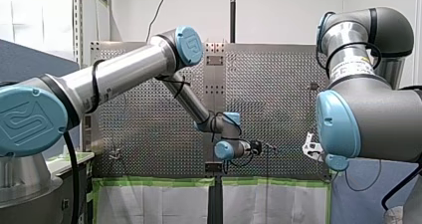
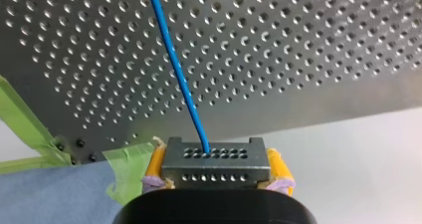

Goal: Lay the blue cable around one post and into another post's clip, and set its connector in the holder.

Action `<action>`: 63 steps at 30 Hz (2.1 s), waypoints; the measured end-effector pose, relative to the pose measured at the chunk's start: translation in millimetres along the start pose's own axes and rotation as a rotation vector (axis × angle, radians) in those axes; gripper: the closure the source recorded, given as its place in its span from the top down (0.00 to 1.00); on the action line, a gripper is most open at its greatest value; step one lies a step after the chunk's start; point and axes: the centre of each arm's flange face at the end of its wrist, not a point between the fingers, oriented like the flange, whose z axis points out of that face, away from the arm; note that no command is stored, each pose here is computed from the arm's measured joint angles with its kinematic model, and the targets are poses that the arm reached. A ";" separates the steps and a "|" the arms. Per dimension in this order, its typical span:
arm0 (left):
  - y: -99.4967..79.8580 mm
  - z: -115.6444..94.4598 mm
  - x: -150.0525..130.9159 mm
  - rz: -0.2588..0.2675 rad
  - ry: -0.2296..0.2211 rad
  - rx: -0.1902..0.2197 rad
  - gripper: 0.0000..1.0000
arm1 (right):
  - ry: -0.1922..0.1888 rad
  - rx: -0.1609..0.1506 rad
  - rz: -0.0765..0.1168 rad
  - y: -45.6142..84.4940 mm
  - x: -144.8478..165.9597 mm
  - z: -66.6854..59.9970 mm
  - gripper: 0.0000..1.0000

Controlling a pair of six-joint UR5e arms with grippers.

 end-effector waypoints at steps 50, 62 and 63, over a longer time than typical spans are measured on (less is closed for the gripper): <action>-29.0 -47.5 17.9 -0.023 0.093 -0.060 1.00 | 0.022 0.053 0.068 -6.0 1.4 3.1 0.27; -24.3 -49.7 18.4 -0.021 0.097 -0.128 1.00 | 0.019 0.056 0.068 -7.1 0.9 2.8 0.27; -23.6 -49.8 18.2 -0.021 0.096 -0.136 1.00 | 0.019 0.056 0.068 -7.3 0.9 2.8 0.27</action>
